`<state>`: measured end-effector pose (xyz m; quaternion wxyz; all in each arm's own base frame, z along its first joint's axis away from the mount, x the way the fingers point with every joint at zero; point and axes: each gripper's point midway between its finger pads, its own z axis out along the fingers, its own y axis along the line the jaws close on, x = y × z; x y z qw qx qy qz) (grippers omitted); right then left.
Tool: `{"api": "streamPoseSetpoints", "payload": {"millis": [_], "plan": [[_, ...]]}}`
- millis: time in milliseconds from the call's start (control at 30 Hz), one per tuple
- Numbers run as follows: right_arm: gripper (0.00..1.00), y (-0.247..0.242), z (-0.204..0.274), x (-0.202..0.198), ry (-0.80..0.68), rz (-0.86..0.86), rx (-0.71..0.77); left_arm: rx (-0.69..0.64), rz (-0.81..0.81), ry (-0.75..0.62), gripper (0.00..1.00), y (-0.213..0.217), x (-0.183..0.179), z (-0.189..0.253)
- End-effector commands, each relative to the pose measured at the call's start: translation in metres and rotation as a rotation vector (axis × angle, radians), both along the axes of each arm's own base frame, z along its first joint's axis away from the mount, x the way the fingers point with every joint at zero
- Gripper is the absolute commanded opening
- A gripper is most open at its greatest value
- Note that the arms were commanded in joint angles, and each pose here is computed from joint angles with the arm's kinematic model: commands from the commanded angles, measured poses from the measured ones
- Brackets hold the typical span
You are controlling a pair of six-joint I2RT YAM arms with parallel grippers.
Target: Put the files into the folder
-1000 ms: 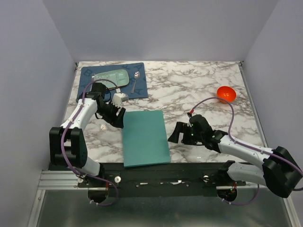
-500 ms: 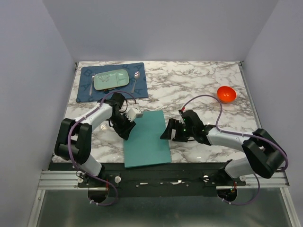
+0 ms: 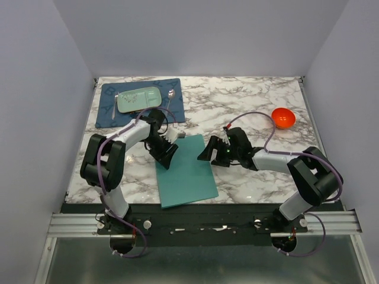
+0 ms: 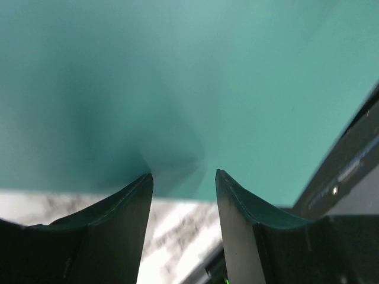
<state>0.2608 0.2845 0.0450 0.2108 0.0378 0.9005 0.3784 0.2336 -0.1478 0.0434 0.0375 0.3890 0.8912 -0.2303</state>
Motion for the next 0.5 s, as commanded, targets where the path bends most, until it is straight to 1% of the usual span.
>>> {"api": "streamPoseSetpoints", "payload": {"millis": [0,133,267,367,433,467], "plan": [[0.96,-0.025,-0.020,0.008,0.026,-0.059,-0.101,-0.069,-0.006,-0.078,0.59,-0.035,0.046,-0.021],[1.00,-0.033,-0.009,0.009,-0.008,-0.067,-0.132,-0.070,0.005,-0.108,0.59,-0.045,0.068,-0.014],[1.00,-0.040,0.009,0.013,-0.073,-0.087,-0.147,-0.064,0.010,-0.159,0.59,-0.047,0.084,0.000],[1.00,-0.043,0.037,0.019,-0.169,-0.074,-0.144,-0.074,0.015,-0.187,0.59,-0.047,0.088,0.023],[1.00,-0.048,0.052,0.021,-0.216,-0.073,-0.164,-0.103,0.028,-0.221,0.59,-0.048,0.087,0.053],[1.00,-0.048,0.066,0.022,-0.253,-0.069,-0.149,-0.130,0.032,-0.229,0.60,-0.050,0.085,0.066]]}}
